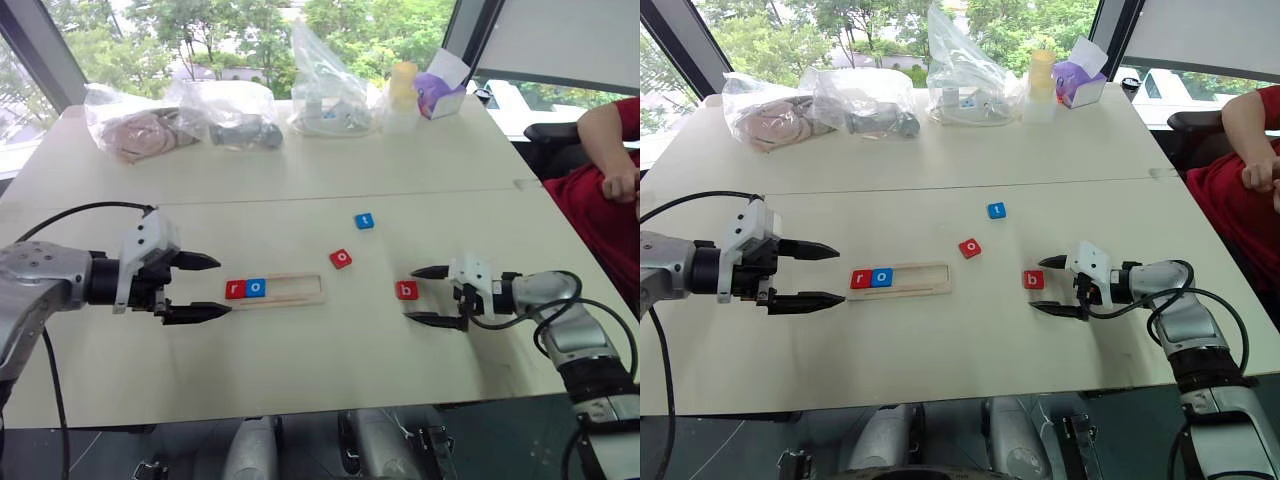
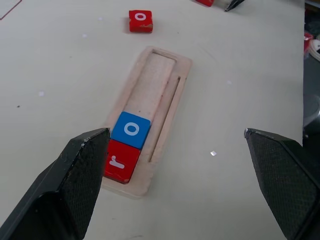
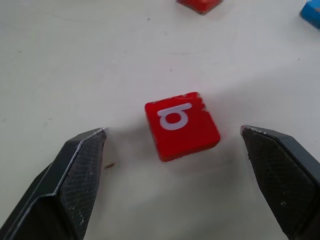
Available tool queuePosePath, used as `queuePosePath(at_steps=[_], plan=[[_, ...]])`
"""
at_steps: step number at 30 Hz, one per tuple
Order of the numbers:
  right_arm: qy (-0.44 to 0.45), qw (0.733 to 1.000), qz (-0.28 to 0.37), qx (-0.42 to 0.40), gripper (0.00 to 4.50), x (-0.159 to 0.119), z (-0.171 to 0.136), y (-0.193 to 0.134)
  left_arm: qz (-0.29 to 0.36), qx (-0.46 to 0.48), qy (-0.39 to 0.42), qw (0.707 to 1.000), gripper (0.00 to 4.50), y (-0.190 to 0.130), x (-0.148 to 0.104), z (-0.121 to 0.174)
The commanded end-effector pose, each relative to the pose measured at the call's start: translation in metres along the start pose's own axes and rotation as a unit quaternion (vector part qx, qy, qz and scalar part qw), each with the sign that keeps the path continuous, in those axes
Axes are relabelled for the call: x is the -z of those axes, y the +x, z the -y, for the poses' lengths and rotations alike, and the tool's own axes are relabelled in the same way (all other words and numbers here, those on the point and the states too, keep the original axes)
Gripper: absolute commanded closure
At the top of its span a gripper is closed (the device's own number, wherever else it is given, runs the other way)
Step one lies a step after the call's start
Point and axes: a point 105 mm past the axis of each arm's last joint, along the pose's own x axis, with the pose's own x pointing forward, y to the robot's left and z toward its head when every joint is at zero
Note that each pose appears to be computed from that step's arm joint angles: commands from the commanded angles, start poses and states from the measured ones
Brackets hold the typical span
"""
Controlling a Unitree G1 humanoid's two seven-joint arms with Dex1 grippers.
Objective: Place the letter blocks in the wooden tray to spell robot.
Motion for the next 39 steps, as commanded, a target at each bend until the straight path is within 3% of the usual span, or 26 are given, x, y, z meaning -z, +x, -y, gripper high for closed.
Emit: queuePosePath(at_steps=[1,5,8,13,19,27,39], plan=[[-0.01,1.0,-0.001,-0.003,1.28,0.0,0.002,0.0,-0.004,-0.014,0.014,1.0,0.0,-0.009,-0.004,-0.001],[0.006,1.0,0.017,0.002,3.34,-0.006,0.006,0.004,-0.013,-0.017,0.011,1.0,0.0,-0.012,0.0,-0.002],[0.017,1.0,0.026,0.004,3.39,-0.017,0.009,0.01,-0.019,-0.022,0.01,1.0,0.0,-0.015,0.002,-0.003],[0.005,0.995,0.098,-0.01,3.39,-0.091,0.017,0.051,-0.033,-0.07,-0.011,0.997,0.0,-0.033,0.015,-0.017],[-0.041,0.993,0.091,-0.058,3.39,-0.14,0.0,0.114,-0.032,-0.1,-0.048,0.993,0.0,-0.044,0.032,-0.013],[-0.084,0.986,0.072,-0.122,3.39,-0.151,-0.026,0.158,-0.02,-0.108,-0.06,0.992,0.0,-0.036,0.037,0.001],[-0.108,0.982,0.051,-0.147,3.39,-0.141,-0.038,0.174,-0.002,-0.116,-0.069,0.991,0.0,-0.027,0.034,0.01]])
